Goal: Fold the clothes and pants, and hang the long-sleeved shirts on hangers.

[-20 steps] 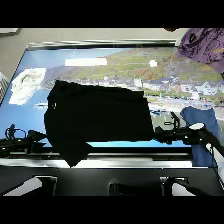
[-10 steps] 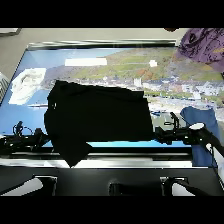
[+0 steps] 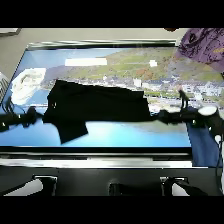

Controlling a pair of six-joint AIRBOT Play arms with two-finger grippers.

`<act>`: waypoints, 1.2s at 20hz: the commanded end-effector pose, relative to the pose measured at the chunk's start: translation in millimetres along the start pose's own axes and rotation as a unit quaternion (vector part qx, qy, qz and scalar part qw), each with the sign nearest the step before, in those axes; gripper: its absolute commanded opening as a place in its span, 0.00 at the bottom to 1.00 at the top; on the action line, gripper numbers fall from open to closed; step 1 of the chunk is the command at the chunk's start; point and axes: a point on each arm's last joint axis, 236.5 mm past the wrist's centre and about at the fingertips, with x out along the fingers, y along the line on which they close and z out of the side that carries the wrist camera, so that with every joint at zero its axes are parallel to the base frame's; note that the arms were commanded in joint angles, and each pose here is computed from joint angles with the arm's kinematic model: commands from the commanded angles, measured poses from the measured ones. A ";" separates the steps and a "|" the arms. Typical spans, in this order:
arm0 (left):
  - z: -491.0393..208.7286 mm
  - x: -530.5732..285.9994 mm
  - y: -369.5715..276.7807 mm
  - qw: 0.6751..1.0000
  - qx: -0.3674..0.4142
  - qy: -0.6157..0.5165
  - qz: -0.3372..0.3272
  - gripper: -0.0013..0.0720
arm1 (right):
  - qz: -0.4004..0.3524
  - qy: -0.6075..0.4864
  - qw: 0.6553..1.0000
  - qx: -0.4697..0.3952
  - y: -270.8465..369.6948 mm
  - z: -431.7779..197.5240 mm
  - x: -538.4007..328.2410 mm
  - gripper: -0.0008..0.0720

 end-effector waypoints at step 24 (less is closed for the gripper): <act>26.4 -371.9 -299.7 0.849 0.306 -0.426 0.064 0.04 | -0.143 -0.432 0.857 -0.241 254.7 104.5 -378.4 0.06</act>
